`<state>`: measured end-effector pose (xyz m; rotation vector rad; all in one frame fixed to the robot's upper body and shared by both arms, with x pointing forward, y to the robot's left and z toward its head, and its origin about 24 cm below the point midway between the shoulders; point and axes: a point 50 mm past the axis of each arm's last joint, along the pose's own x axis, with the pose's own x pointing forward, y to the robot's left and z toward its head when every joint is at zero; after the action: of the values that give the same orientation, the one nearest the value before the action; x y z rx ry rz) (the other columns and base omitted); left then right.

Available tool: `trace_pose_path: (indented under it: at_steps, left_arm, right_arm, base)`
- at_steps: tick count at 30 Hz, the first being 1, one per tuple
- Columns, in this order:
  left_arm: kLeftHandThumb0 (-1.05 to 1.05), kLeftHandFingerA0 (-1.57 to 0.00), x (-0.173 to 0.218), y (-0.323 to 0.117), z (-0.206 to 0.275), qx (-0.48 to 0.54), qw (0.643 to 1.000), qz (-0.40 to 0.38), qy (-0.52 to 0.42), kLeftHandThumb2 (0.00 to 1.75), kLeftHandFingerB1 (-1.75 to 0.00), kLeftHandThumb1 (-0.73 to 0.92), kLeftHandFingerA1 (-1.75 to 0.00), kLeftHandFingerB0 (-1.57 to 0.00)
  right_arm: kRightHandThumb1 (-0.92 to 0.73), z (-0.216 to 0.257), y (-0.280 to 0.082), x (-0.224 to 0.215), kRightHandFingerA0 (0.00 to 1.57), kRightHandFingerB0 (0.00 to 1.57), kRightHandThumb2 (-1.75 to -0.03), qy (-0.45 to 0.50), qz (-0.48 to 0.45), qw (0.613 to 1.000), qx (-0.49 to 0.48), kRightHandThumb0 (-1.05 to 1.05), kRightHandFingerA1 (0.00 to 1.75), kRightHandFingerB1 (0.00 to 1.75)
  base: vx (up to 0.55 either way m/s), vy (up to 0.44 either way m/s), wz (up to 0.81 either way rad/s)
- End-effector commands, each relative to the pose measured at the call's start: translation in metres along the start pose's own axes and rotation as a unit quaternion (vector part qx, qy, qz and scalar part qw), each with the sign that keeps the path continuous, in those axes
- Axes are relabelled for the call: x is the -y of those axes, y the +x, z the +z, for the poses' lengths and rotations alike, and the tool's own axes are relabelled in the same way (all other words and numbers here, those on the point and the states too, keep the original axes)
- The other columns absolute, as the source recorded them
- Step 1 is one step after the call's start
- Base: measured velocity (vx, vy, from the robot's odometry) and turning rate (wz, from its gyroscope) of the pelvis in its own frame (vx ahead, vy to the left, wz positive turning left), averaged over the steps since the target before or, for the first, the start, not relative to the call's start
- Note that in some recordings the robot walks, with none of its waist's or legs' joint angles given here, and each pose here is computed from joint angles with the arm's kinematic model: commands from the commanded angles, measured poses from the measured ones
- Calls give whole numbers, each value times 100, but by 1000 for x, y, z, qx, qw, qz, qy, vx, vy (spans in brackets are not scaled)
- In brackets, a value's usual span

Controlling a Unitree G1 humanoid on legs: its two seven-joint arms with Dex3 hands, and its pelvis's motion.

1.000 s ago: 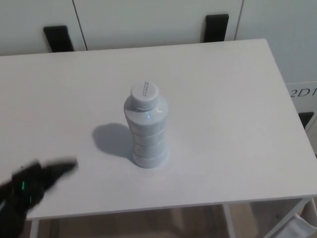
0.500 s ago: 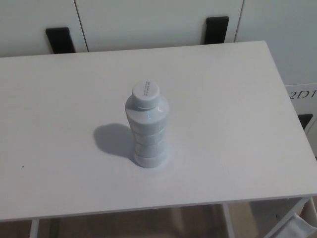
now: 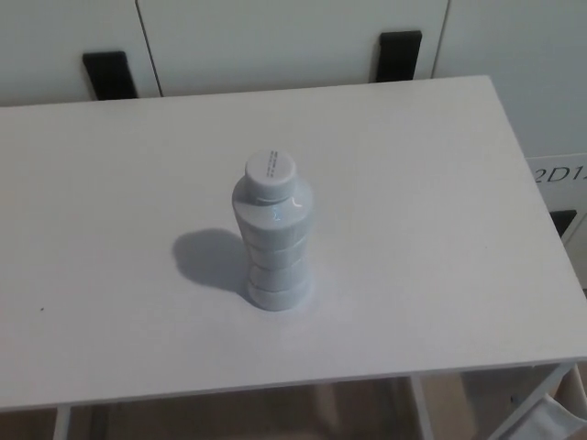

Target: The robot picks up a bottle from a person using its left hand and walk towards the table in frontand put the bottle on the table.

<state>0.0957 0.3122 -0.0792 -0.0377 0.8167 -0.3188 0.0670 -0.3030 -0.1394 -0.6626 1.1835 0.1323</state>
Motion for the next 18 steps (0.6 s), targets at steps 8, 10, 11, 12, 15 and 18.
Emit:
trace_pose_path:
  at_steps: [8,10,11,12,15,18]
  left_arm:
    - [-69,-35,-31,12,-38,-271,930,201,143,67,-55,83,-58,-32]
    - [-36,-20,-35,10,-35,-285,929,186,147,114,-57,55,-58,-18]
    - [-37,-20,-36,10,-34,-290,927,183,151,114,-57,56,-58,-17]
    - [-37,-20,-36,10,-35,-293,927,180,152,114,-57,56,-58,-17]
    - [-68,-33,-35,9,-37,-293,926,180,153,64,-55,81,-59,-30]
    - [-67,-32,-34,9,-38,-295,927,175,152,64,-55,82,-59,-28]
  right_arm:
    - [-71,17,6,9,64,53,-61,17,-12,1000,8,-32,47,41]
    - [-72,21,6,8,62,53,-61,7,-7,1000,17,-33,47,41]
    - [-73,20,6,7,64,53,-62,6,-6,1000,16,-33,47,41]
    - [-73,18,6,7,64,53,-62,2,-6,1000,13,-33,47,41]
    - [-73,14,4,5,65,53,-62,-11,-4,1000,7,-31,46,40]
    - [-71,11,4,3,63,50,-61,-8,1,1000,2,-32,45,39]
  base:
    - [0,0,0]
    - [0,0,0]
    - [0,0,0]
    - [0,0,0]
    - [0,0,0]
    - [0,0,0]
